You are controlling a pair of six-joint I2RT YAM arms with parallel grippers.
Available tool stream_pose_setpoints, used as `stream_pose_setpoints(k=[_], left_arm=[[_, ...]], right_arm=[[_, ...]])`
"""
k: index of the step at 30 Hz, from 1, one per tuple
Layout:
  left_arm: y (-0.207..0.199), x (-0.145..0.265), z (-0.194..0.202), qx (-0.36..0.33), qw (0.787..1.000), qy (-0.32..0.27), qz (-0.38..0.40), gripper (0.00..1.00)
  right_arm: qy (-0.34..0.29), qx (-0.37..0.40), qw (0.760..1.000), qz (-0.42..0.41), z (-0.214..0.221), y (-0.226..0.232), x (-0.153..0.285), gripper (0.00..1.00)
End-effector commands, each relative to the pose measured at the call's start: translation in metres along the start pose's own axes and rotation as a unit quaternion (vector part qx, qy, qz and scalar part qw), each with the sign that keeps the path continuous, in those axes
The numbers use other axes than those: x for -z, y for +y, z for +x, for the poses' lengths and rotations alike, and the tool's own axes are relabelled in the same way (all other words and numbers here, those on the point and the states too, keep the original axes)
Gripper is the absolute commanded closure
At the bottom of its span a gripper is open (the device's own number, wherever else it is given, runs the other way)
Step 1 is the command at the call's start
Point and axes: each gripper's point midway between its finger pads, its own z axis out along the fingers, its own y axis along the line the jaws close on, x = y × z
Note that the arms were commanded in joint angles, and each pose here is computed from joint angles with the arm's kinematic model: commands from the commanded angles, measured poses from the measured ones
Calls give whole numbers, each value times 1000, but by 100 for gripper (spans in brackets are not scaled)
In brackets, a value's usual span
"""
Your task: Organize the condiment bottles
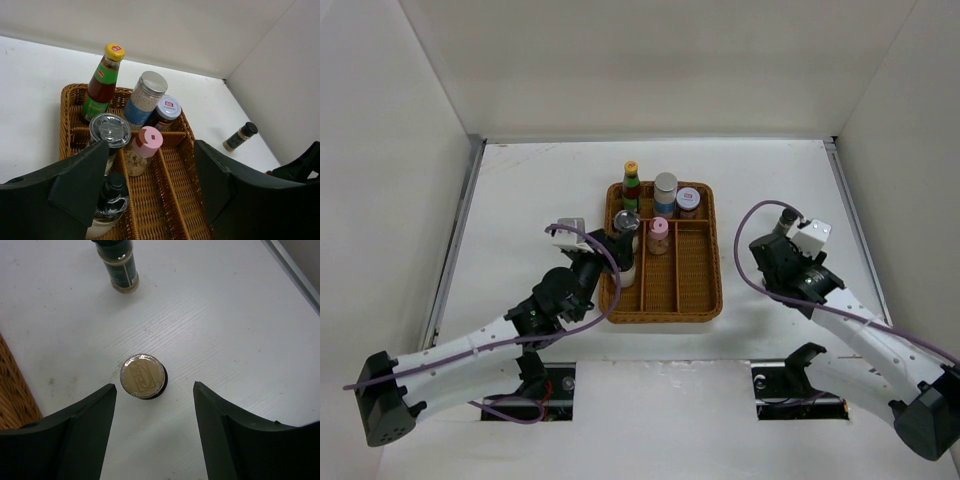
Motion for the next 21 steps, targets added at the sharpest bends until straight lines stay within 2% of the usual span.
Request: stream_pose_setpoints(k=[1,7,16,19,20,21], left_arm=[[-12,0,-7,25,999,-15,27,32],[-17,-4,1,21,999,-6,32,32],[-21,-3,4,25,999,-2,37,32],[-21,-2,3,25,999,-2,37,32],[-21,-2,3,26,999,-3,37,32],[-21,-2,2,26,999,-3,38,32]], right_arm=[[-2,-35,999,-10,0,5,-5,32],[-8,-48,998,-32,-6,11,-9,48],[-26,-46,998,-36,-15,16,-12,64],[-31,-45,998,-28,-17,13,-13,63],[-30,-46,998,-25,-17,12,-14,56],[-28,-47,998,-22,-16,10,-15,44]])
